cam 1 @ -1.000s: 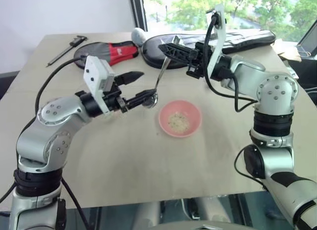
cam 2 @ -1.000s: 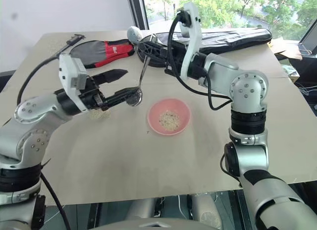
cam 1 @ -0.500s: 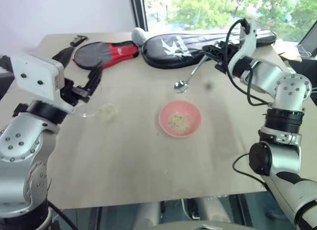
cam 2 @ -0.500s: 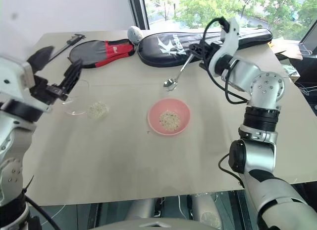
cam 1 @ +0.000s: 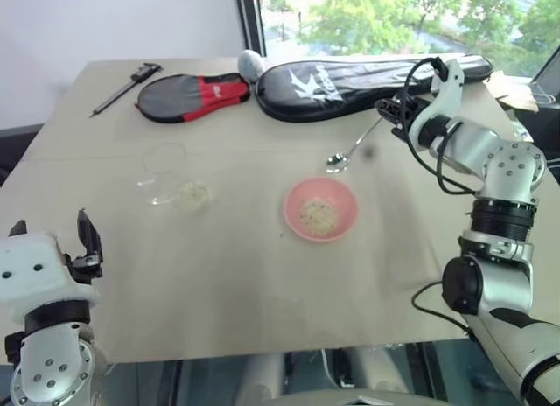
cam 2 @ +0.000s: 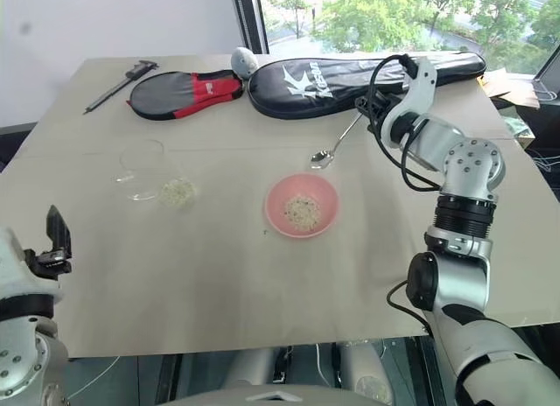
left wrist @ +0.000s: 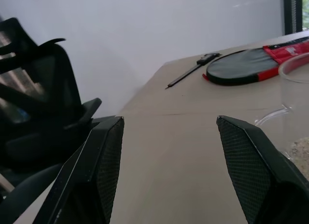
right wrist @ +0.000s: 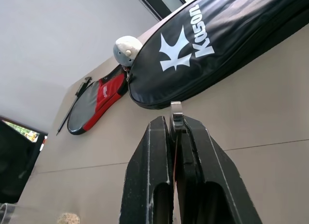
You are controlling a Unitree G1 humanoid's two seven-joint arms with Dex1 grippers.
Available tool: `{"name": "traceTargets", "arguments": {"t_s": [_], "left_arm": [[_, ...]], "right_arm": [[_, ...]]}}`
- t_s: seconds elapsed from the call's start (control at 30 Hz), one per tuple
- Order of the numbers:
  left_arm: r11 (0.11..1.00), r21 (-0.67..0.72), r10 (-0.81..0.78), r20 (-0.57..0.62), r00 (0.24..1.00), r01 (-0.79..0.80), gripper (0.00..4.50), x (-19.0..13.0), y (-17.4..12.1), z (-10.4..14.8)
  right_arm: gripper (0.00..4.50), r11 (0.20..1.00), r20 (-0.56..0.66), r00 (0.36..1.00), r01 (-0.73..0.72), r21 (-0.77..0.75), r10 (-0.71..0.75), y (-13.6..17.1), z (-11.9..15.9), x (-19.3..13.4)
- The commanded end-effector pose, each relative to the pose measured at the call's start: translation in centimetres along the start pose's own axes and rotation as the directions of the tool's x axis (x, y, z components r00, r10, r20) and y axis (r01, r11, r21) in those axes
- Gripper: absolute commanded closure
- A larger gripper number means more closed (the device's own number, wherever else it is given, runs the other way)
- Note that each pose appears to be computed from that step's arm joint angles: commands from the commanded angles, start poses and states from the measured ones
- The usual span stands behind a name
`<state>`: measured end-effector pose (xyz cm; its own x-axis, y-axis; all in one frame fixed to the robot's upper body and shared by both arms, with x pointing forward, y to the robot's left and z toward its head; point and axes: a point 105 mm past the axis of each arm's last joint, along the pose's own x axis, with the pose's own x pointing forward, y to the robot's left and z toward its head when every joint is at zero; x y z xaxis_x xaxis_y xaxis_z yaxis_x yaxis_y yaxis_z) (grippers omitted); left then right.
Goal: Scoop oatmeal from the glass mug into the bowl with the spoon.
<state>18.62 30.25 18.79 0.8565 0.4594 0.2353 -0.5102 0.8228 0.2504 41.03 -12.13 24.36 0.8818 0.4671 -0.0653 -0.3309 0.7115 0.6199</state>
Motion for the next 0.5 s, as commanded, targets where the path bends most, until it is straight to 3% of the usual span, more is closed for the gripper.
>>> {"name": "traceTargets", "arguments": {"t_s": [0.03, 0.23, 0.5], "left_arm": [[0.993, -0.008, -0.117, 0.009, 0.993, 0.117, 1.35, 0.9, -1.3, -0.5], [0.987, 0.002, -0.161, -0.028, 0.986, 0.162, 1.35, 4.6, -1.7, -3.0], [0.950, 0.031, -0.311, -0.018, 0.950, 0.311, 1.35, 7.6, -4.0, -4.3]], "right_arm": [[4.50, 0.999, 0.058, 0.998, -0.030, -0.022, 0.031, 1.0, 1.5, -0.3], [4.50, 0.999, 0.087, 0.995, -0.036, -0.031, 0.038, 1.5, 2.1, -0.6], [4.50, 0.999, 0.142, 0.990, -0.018, -0.036, 0.023, 1.4, 3.4, -1.5]]}}
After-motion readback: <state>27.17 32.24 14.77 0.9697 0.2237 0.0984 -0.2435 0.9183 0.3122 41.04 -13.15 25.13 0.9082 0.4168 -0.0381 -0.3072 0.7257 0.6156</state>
